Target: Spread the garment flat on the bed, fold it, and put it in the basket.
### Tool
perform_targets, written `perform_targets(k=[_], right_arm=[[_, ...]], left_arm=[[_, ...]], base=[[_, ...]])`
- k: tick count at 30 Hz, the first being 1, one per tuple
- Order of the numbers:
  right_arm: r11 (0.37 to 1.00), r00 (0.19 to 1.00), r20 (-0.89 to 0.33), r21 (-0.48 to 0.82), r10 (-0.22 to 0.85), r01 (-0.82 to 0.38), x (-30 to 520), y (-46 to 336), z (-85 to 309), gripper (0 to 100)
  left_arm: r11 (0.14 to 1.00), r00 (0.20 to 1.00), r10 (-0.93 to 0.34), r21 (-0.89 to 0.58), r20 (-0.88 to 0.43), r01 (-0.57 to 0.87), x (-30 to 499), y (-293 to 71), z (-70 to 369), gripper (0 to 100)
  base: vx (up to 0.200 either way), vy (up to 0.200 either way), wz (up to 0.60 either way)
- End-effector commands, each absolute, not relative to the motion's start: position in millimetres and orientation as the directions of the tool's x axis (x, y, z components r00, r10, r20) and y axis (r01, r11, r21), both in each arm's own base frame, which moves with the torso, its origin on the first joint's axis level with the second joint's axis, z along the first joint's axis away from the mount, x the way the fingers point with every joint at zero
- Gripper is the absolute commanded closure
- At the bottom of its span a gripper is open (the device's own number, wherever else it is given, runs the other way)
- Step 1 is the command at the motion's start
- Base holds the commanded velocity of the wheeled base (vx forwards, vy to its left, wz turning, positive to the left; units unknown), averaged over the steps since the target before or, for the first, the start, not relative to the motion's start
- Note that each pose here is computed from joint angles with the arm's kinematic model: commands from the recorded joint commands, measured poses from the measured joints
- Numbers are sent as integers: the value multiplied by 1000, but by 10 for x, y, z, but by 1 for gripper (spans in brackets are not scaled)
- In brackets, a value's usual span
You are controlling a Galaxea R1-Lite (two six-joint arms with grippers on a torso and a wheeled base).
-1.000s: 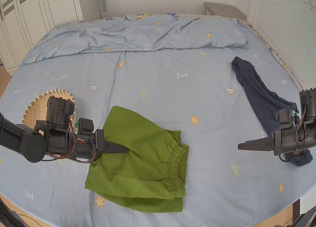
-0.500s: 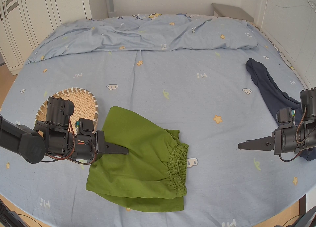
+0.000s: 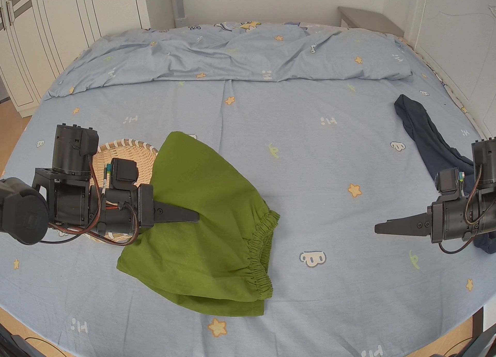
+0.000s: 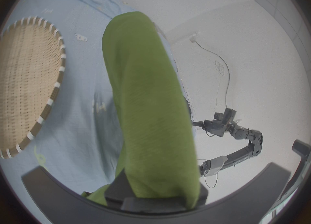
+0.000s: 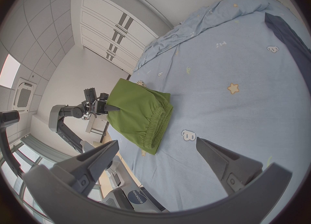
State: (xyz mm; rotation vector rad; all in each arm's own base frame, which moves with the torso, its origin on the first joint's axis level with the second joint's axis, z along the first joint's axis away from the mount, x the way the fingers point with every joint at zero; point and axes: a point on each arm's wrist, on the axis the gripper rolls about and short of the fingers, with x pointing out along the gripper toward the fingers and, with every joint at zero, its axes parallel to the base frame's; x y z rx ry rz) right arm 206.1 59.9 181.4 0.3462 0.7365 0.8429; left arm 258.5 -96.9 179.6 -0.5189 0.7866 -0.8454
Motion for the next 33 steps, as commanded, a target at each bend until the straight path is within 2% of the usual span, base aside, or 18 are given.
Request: perform_targets(k=[1, 7, 14, 17, 18, 19, 24, 33], right_arm=[[631, 442, -450, 548, 776, -549, 2060, 599, 1814, 0], [631, 443, -449, 548, 776, -550, 2060, 599, 1815, 0], [633, 437, -458, 550, 774, -545, 2071, 604, 1783, 0], [631, 434, -458, 550, 776, -547, 2068, 611, 1782, 0], [631, 434, -458, 550, 776, -547, 2068, 611, 1782, 0], [631, 434, -458, 550, 776, -547, 2068, 611, 1782, 0], [631, 430, -462, 550, 776, -547, 2073, 615, 1768, 0], [629, 431, -458, 548, 777, -551, 2048, 613, 1780, 0]], left_arm=[[546, 386, -838, -602, -386, 583, 2529, -1092, 2008, 100], [543, 397, -840, -552, -371, 633, 2603, -1119, 2176, 100], [573, 471, -819, -466, -327, 674, 2813, -1001, 2515, 100], [621, 543, -784, -382, -302, 684, 2893, -821, 2663, 100], [621, 543, -784, -382, -302, 684, 2893, -821, 2663, 100], [678, 609, -735, -333, -298, 655, 2934, -660, 2688, 100], [779, 745, -623, -273, -238, 565, 3030, -255, 2833, 100], [827, 812, -547, -284, -205, 486, 3063, 72, 2886, 100]], base=[[0, 0, 0], [0, 0, 0], [0, 0, 0], [0, 0, 0], [0, 0, 0], [0, 0, 0], [0, 0, 0], [0, 0, 0]])
